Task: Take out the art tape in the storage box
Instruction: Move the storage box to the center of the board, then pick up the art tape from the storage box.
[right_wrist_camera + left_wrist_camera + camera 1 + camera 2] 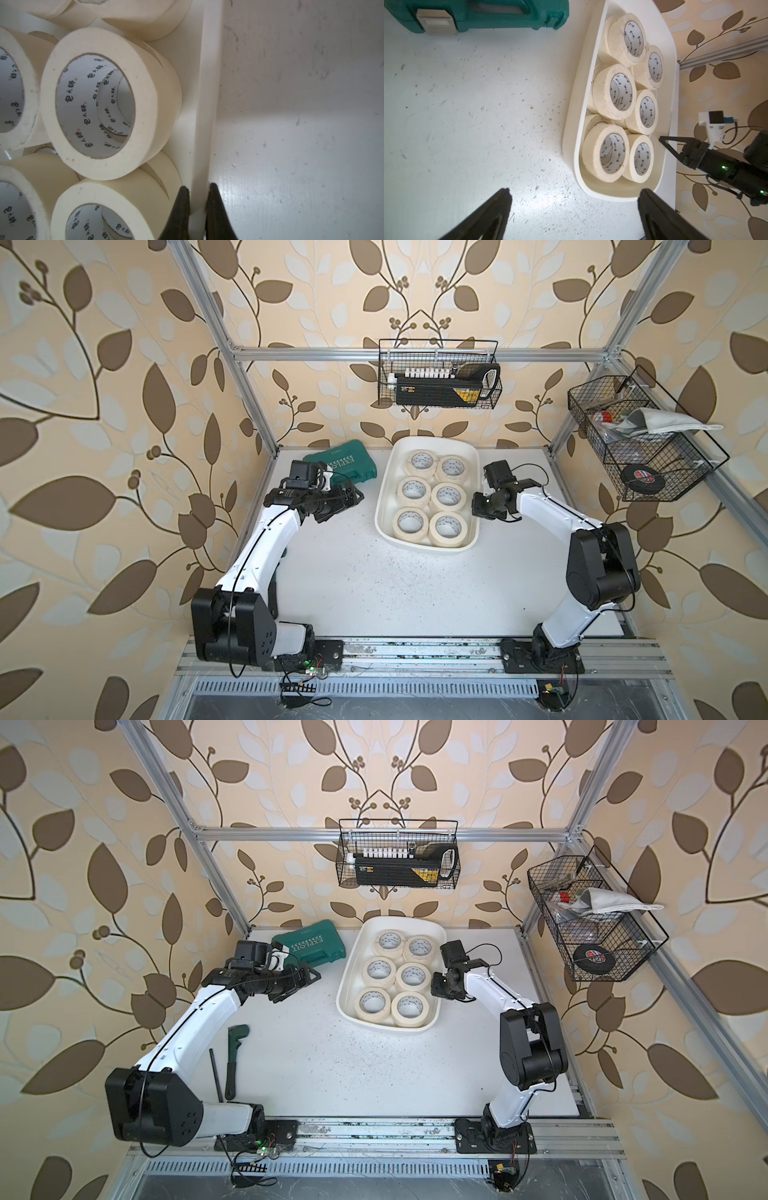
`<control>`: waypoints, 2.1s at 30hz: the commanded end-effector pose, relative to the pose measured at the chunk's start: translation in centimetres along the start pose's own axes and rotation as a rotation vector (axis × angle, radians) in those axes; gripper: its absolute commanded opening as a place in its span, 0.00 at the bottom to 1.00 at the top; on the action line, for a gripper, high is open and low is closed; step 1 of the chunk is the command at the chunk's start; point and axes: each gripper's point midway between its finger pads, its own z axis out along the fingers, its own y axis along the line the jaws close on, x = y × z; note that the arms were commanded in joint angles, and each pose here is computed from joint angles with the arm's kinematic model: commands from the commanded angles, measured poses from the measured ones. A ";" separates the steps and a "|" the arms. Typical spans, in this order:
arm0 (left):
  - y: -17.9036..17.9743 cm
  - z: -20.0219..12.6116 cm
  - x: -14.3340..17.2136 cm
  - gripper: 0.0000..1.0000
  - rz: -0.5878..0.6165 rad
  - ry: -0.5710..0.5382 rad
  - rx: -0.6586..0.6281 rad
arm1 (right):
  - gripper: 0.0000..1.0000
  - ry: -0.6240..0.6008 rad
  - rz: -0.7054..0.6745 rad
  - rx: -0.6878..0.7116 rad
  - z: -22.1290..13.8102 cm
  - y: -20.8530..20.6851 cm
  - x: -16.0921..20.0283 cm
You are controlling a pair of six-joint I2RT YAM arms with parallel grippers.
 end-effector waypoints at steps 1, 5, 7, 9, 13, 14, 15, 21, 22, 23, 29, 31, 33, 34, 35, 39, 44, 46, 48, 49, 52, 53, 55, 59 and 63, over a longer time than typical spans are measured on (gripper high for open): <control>-1.0 1.6 -0.8 0.97 0.058 0.034 -0.011 | 0.00 0.019 -0.144 -0.076 -0.6 2.3 -0.2; -1.7 4.2 -1.4 0.93 0.080 0.083 -0.031 | 0.00 0.003 -0.158 -0.090 -0.4 2.9 -1.1; -1.8 5.4 -1.5 0.91 0.074 0.105 -0.032 | 0.00 0.003 -0.159 -0.087 -0.3 3.0 -1.4; -1.7 6.5 -1.7 0.90 0.067 0.117 -0.030 | 0.00 0.001 -0.154 -0.090 -0.3 3.2 -1.7; -1.3 8.9 -2.1 0.78 0.050 0.140 -0.016 | 0.00 -0.004 -0.120 -0.066 -0.1 2.8 -1.8; -1.2 9.5 -2.2 0.75 0.043 0.149 -0.013 | 0.00 -0.008 -0.108 -0.056 -0.2 2.5 -1.9; -1.2 10.2 -2.2 0.71 0.037 0.156 -0.007 | 0.00 -0.008 -0.100 -0.053 -0.2 2.5 -1.9; -1.1 13.0 -2.9 0.51 0.026 0.173 -0.012 | 0.30 -0.035 -0.062 -0.056 -0.9 2.3 -2.4; -1.2 13.3 -3.1 0.48 0.026 0.173 -0.010 | 0.42 -0.040 -0.057 -0.057 -1.2 2.3 -2.6; -1.2 13.6 -3.2 0.46 0.023 0.172 -0.011 | 0.47 -0.045 -0.056 -0.058 -1.6 2.3 -2.9; -0.7 14.4 -3.7 0.34 0.011 0.161 -0.032 | 0.54 -0.111 -0.065 -0.127 -4.9 4.6 -5.6; -0.6 14.6 -3.8 0.30 0.007 0.158 -0.040 | 0.54 -0.116 -0.075 -0.159 -5.7 6.0 -6.5; -0.6 14.8 -4.0 0.28 0.003 0.155 -0.037 | 0.54 -0.114 -0.088 -0.171 -6.1 7.2 -7.1; -0.5 15.0 -4.0 0.27 -0.001 0.154 -0.039 | 0.54 -0.115 -0.095 -0.177 -6.3 7.8 -7.4; -0.4 15.1 -4.0 0.26 -0.005 0.155 -0.039 | 0.54 -0.114 -0.103 -0.181 -6.4 8.5 -7.7; -0.4 15.4 -4.3 0.22 -0.010 0.146 -0.038 | 0.54 -0.108 -0.140 -0.197 -6.2 11.2 -8.5; -0.5 15.7 -4.7 0.16 -0.010 0.140 -0.035 | 0.53 -0.094 -0.158 -0.167 -4.5 12.3 -9.4; -0.6 16.0 -4.9 0.13 -0.008 0.138 -0.035 | 0.53 -0.088 -0.158 -0.144 -3.6 12.2 -9.8; -0.6 16.2 -5.1 0.13 -0.010 0.136 -0.034 | 0.52 -0.080 -0.161 -0.133 -2.9 12.2 -10.0; -0.6 16.4 -5.2 0.13 -0.011 0.134 -0.032 | 0.51 -0.077 -0.165 -0.129 -2.5 12.2 -10.1; -0.6 16.7 -5.3 0.13 -0.015 0.134 -0.027 | 0.49 -0.073 -0.174 -0.107 -1.4 12.1 -10.6; -0.6 16.8 -5.4 0.13 -0.016 0.132 -0.025 | 0.49 -0.072 -0.176 -0.094 -1.1 11.9 -10.7; -0.6 16.9 -5.6 0.12 -0.012 0.127 -0.026 | 0.48 -0.074 -0.181 -0.068 -0.6 11.5 -11.2; -0.7 16.9 -5.9 0.17 -0.004 0.128 -0.029 | 0.49 -0.088 -0.176 -0.029 0.2 10.4 -12.4; -0.7 16.3 -5.8 0.43 -0.005 0.122 -0.039 | 0.48 -0.089 -0.146 0.014 1.4 9.0 -13.3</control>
